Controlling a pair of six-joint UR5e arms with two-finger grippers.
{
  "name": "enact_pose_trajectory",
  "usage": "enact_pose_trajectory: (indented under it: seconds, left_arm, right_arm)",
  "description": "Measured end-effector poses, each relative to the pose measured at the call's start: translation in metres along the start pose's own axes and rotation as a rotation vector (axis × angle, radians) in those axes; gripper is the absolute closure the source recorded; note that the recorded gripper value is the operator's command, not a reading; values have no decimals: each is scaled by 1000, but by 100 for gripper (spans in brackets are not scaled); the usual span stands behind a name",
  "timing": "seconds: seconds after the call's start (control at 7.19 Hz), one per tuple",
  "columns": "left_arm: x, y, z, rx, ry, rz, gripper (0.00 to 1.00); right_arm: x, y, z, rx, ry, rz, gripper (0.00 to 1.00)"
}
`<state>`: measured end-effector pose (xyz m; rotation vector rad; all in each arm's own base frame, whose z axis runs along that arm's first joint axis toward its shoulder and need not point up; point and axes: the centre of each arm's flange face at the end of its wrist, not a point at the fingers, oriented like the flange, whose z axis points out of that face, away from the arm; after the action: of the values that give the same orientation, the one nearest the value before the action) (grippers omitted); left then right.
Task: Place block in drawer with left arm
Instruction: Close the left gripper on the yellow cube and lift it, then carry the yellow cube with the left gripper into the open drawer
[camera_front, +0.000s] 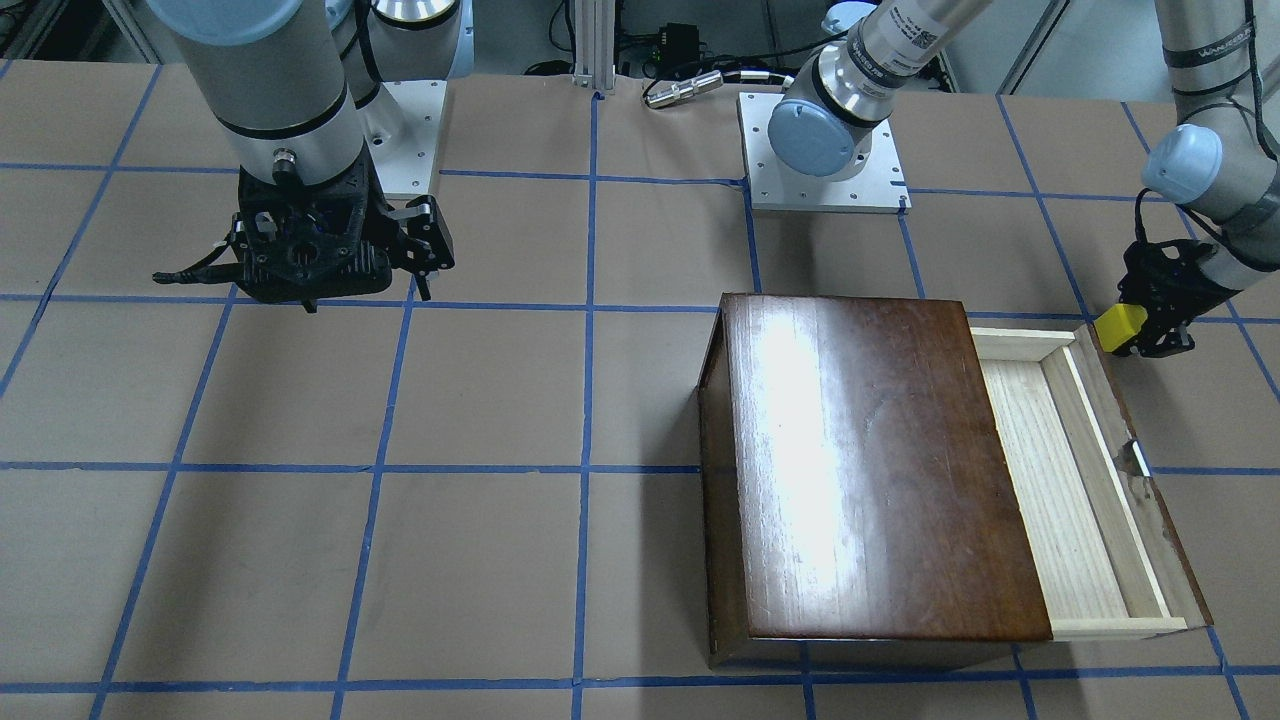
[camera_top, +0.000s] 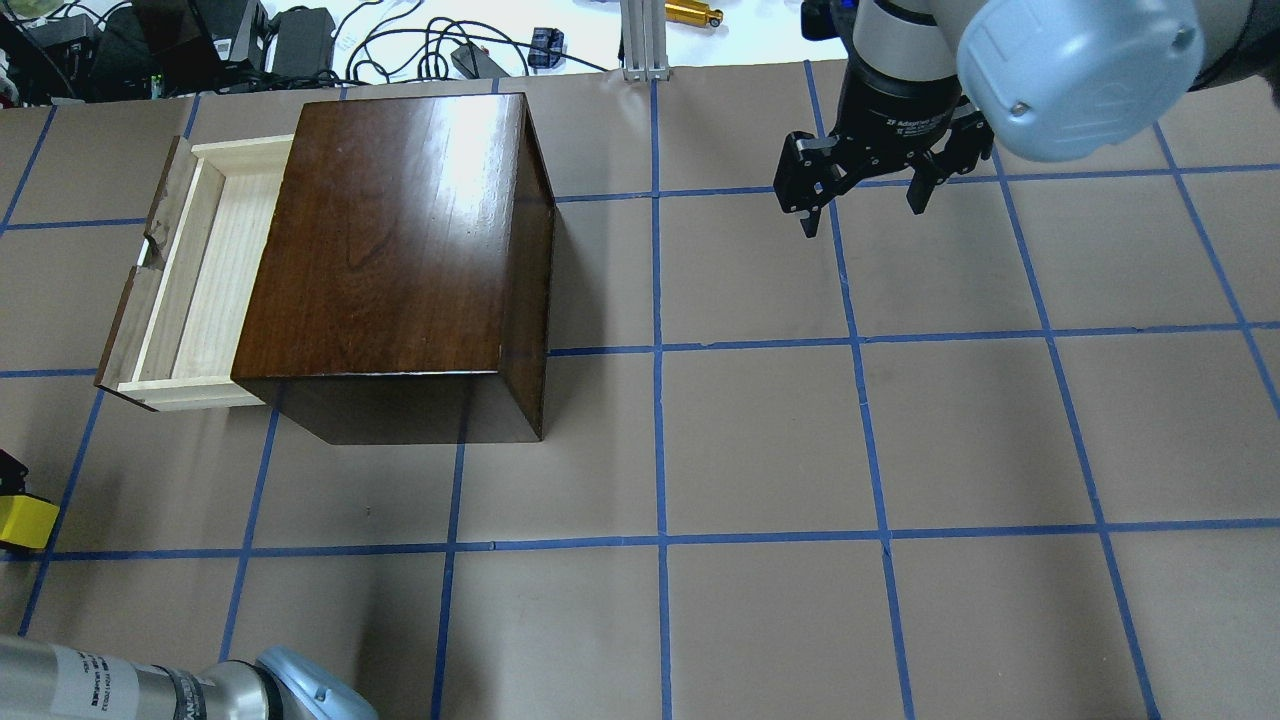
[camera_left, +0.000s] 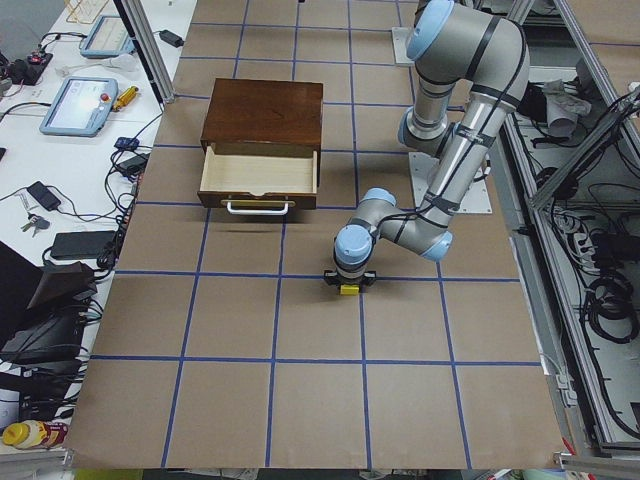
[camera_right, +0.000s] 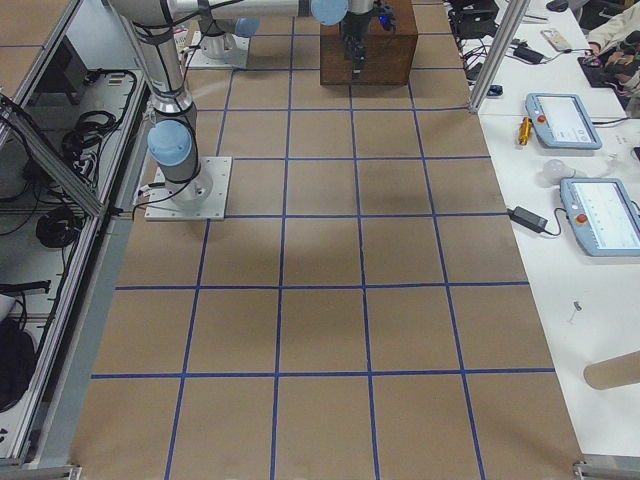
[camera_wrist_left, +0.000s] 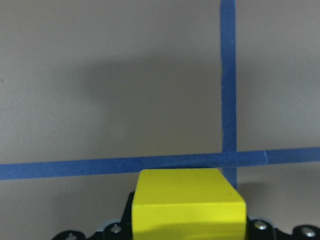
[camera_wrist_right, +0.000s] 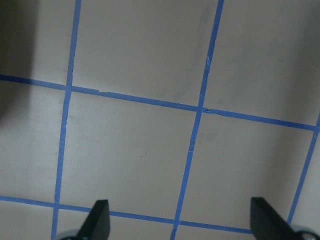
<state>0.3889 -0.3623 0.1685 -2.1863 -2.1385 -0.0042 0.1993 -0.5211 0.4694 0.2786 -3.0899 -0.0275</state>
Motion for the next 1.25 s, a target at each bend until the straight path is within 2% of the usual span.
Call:
enact_pose_trajectory:
  seconds: [0.56, 0.97, 1.25]
  left_arm:
    - [0, -1, -15, -21, -11, -11, 100]
    - [-3, -5, -60, -89, -50, -38, 100]
    - [-14, -16, -101, -108, -87, -80, 100]
  right_arm:
    - [0, 0, 0, 0, 0, 1, 0]
    - [0, 0, 0, 0, -1, 0, 0]
    - [0, 0, 0, 0, 0, 1, 0]
